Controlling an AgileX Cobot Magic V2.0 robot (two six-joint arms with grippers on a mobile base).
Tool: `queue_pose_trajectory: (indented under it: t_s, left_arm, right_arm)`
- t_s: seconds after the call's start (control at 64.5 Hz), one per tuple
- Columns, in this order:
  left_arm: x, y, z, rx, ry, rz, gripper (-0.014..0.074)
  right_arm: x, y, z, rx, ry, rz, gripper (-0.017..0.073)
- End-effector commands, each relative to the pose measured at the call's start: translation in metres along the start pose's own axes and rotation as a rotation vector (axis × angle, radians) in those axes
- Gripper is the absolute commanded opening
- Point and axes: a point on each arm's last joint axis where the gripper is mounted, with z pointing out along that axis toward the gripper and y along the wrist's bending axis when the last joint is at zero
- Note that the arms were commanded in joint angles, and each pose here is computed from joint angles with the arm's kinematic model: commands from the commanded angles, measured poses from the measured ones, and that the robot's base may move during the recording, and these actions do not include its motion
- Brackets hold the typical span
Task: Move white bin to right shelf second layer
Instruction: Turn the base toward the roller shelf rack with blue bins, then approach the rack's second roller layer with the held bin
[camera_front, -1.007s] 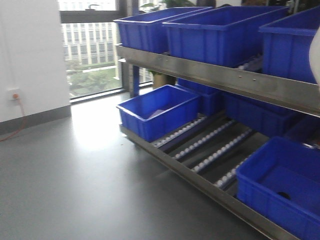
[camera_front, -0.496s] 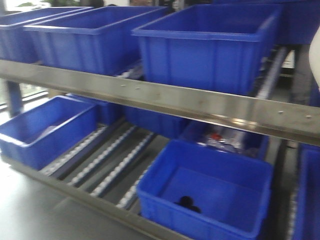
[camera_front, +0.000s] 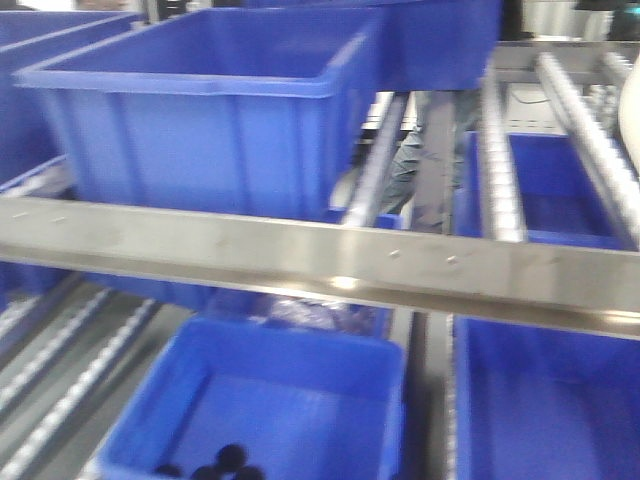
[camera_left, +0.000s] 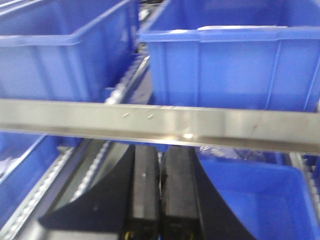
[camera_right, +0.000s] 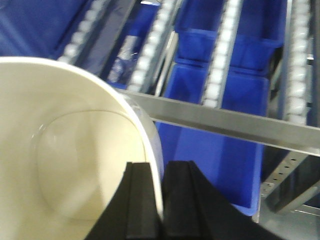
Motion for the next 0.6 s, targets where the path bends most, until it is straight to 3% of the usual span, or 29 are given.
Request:
queue_pose_trajectory:
  t_s: [0.0,0.589]
  left_arm:
    - [0.0038,-0.0004,0.0008,0.002,-0.064,-0.011,0.0085]
    - [0.0038,-0.0004,0.0008,0.002,-0.064,-0.011,0.0085]
  right_arm:
    - [-0.0157,0.0006,-0.0043,0.0,-0.112,0.001,0.0087]
    - [-0.0157,0.0006,-0.0043,0.0,-0.112,0.001,0.0087]
